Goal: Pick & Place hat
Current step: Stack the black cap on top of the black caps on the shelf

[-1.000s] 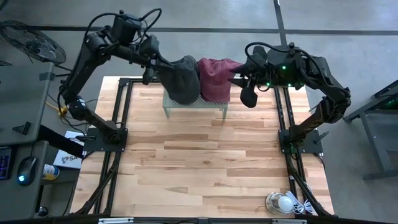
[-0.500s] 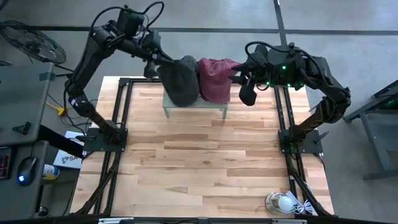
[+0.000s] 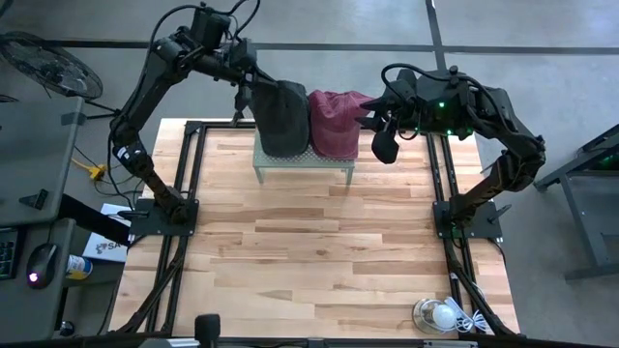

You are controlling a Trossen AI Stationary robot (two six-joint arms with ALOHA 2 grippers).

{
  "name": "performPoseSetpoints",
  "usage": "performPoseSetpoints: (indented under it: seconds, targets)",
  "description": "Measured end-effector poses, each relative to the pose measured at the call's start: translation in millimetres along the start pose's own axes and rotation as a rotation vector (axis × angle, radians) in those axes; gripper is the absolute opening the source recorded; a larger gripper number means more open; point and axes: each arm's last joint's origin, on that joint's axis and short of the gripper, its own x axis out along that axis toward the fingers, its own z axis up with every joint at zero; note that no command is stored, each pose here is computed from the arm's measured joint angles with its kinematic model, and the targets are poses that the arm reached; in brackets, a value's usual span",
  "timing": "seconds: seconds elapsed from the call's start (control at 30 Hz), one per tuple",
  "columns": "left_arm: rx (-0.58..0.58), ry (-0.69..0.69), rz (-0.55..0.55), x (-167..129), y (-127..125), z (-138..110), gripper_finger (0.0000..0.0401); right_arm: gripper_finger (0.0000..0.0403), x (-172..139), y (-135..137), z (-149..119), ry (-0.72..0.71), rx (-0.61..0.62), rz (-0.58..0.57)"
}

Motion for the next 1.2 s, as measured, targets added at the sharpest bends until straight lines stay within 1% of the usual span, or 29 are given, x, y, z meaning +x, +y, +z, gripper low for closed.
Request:
performPoseSetpoints:
  seconds: [0.13,0.27,0.33,0.4,0.5,0.63,0.87,1.1,1.2]
  targets:
    - [-0.014,0.054,0.087,9,8,-3,0.0009,0.0145,0,0,0,0.0,0.001,0.0]
    - [-0.033,0.072,0.103,19,15,-5,0.0022,0.0145,1,0,0,0.003,0.0,-0.003]
    - [-0.047,0.109,0.14,26,20,-8,0.0028,0.0145,2,0,0,0.003,0.0,-0.015]
    - [-0.065,0.142,0.171,33,24,-12,0.0028,0.0145,3,0,0,0.005,-0.001,-0.019]
    - [-0.093,0.179,0.175,44,31,-17,0.0027,0.0145,3,0,0,0.006,-0.001,-0.019]
    - [-0.102,0.23,0.218,55,38,-23,0.0027,0.0145,5,1,0,0.009,-0.002,-0.019]
    - [-0.118,0.264,0.211,69,45,-29,0.0028,0.0145,5,1,0,0.009,-0.003,-0.024]
    - [-0.123,0.263,0.191,73,46,-31,0.0029,0.0145,5,1,0,0.009,-0.002,-0.024]
    - [-0.124,0.265,0.191,74,44,-30,0.0041,0.0145,5,1,0,0.009,-0.002,-0.023]
